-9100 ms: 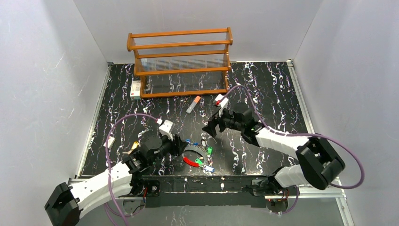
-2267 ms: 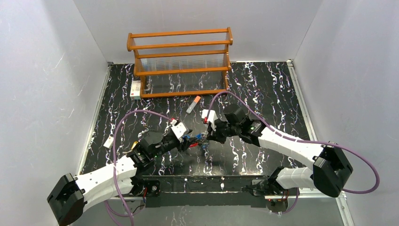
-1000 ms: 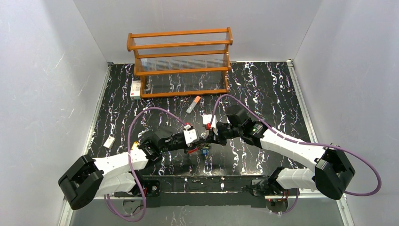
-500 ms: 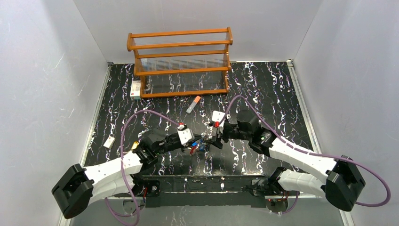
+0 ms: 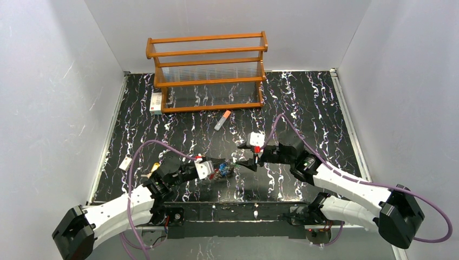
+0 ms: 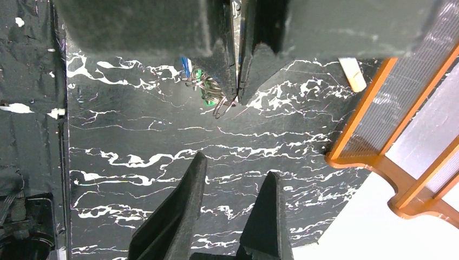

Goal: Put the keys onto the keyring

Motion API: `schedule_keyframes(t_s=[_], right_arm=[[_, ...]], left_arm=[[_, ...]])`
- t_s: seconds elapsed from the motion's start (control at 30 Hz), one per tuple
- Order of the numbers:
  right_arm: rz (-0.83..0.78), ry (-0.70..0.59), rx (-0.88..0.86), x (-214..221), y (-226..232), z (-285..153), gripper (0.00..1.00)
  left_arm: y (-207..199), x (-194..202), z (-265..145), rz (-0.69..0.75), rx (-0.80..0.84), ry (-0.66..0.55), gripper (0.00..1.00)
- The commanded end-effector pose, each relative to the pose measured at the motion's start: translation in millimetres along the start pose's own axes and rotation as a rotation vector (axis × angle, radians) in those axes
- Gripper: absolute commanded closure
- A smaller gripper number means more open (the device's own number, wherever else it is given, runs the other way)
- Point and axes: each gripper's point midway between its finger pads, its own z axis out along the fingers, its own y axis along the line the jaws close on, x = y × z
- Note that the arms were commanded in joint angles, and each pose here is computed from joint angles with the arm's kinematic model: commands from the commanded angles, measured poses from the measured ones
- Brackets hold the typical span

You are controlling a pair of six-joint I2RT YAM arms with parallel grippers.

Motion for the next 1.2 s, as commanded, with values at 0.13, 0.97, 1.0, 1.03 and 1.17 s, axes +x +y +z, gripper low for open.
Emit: schedule_keyframes(t_s=[0.13,0.97,1.0,1.03,1.17], right_arm=[[-0.013,-0.122,-0.154,-23,19,14,0.47],[0.004,-0.089,-0.094,-13,-1,33,0.99],[-0.003,-0.083,-0.097,-12,0,32,0.99],[-0.010,-0.075,-0.106,-11,1,32,0.99],[-0.042,-0.015,-0.164,-5,5,33,0.99]], left_arm=[[13,-14,8,-0.101,-0.053,-0.012,1.00],[8,-12,11,-0.142,-0.029,-0.003,1.00],[8,-12,11,-0.144,-0.027,-0.002,1.00],[8,-12,11,-0.142,-0.026,0.001,1.00],[9,-9,11,-0.144,-0.027,0.028,0.77]])
